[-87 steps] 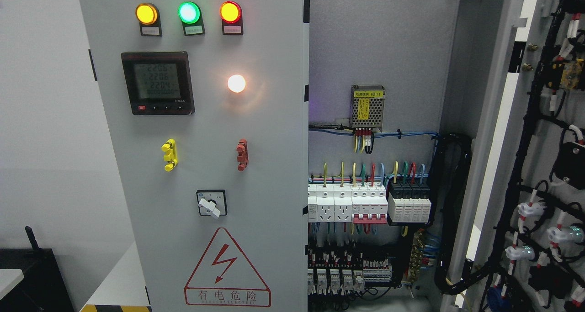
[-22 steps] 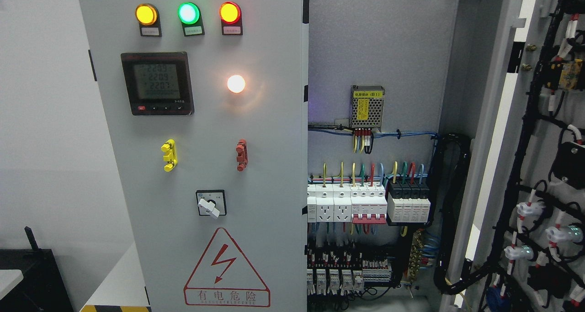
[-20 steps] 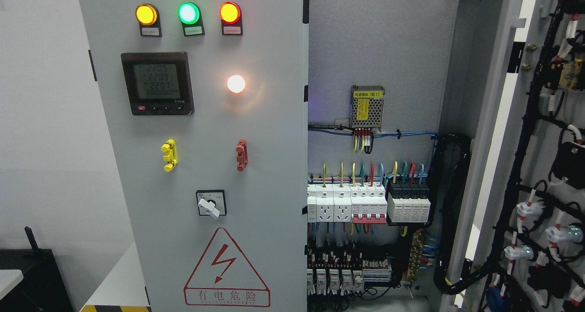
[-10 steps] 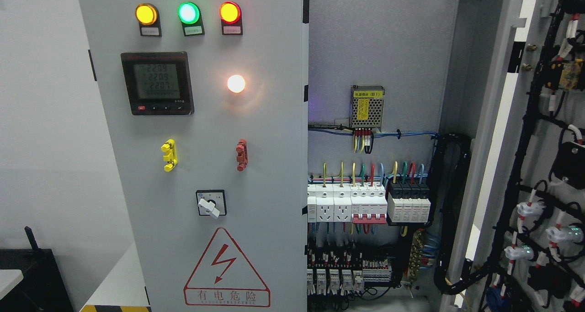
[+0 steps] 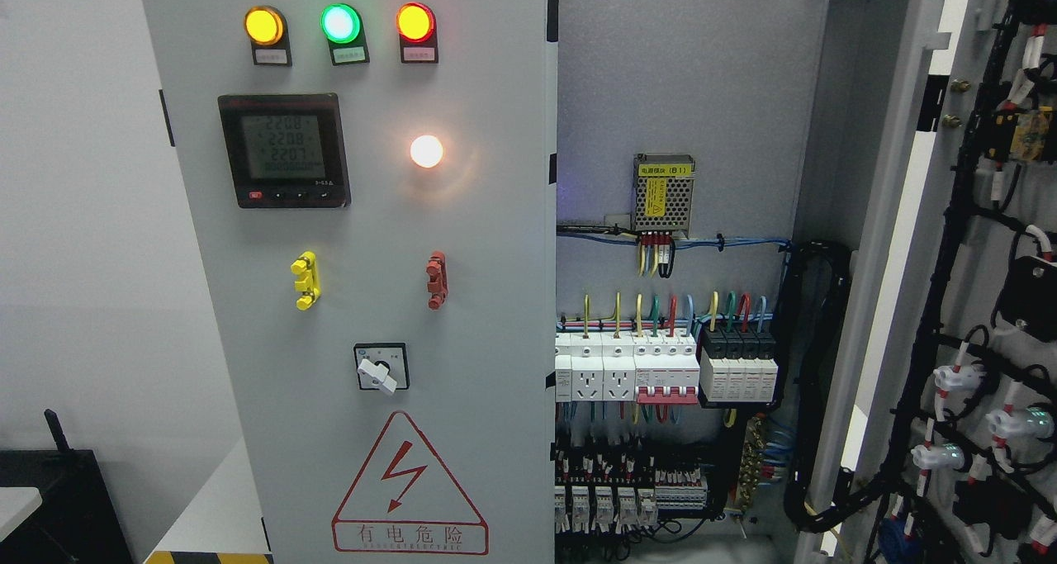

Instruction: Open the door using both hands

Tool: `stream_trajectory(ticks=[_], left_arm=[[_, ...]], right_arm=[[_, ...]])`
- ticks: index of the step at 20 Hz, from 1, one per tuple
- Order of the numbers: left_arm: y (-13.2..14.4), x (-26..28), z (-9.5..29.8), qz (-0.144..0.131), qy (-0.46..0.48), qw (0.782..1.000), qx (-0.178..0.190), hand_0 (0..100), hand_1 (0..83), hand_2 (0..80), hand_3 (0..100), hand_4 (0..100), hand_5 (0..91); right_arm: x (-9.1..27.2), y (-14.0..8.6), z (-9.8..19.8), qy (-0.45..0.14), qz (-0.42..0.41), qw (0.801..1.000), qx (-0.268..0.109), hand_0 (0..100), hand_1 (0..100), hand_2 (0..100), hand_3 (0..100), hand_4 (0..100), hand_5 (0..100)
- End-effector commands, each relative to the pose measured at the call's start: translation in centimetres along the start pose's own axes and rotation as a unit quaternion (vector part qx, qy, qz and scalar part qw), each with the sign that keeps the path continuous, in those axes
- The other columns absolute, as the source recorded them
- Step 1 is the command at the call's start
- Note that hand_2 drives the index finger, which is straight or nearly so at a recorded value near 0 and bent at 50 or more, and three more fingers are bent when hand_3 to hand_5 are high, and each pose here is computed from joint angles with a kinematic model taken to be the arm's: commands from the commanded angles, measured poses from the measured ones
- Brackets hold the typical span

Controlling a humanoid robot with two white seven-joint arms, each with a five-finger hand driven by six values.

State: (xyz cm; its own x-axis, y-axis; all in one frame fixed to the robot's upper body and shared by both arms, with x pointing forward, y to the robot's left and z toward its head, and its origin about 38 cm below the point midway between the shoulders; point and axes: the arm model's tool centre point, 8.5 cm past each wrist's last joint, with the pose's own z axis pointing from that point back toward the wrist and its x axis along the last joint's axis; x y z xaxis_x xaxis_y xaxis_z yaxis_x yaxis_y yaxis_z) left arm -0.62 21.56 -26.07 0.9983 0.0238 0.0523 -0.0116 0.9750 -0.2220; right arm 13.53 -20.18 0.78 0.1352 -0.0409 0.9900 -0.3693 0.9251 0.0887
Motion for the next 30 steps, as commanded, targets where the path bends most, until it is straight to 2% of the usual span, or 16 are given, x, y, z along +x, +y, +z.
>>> stream_trajectory(ticks=[1, 8, 12, 19, 30], left_arm=[[-0.1, -0.8, 0.0, 0.003, 0.008, 1.0, 0.0, 0, 0.0, 0.0, 0, 3, 0.0], [-0.1, -0.8, 0.0, 0.003, 0.008, 1.0, 0.0, 0, 0.0, 0.0, 0, 3, 0.0], [-0.1, -0.8, 0.0, 0.003, 0.008, 1.0, 0.0, 0, 0.0, 0.0, 0, 3, 0.0], [-0.1, -0.8, 0.0, 0.003, 0.007, 1.0, 0.0, 0, 0.0, 0.0, 0, 3, 0.0], [-0.1, -0.8, 0.0, 0.003, 0.008, 1.0, 0.0, 0, 0.0, 0.0, 0, 3, 0.0]], right_arm=[[4.3, -0.7, -3.9, -0.082, 0.023, 0.996, 0.018, 11, 0, 0, 0, 0, 0], [7.3, -1.6, -8.3, -0.143, 0.037, 0.989, 0.013, 11, 0, 0, 0, 0, 0], [8.6, -2.3, -10.6, -0.146, 0.043, 0.988, 0.009, 11, 0, 0, 0, 0, 0], [11.5, -2.1, -14.6, -0.157, 0.041, 0.987, 0.01, 11, 0, 0, 0, 0, 0], [15.2, -1.6, -17.5, -0.18, 0.043, 0.983, 0.017, 11, 0, 0, 0, 0, 0]])
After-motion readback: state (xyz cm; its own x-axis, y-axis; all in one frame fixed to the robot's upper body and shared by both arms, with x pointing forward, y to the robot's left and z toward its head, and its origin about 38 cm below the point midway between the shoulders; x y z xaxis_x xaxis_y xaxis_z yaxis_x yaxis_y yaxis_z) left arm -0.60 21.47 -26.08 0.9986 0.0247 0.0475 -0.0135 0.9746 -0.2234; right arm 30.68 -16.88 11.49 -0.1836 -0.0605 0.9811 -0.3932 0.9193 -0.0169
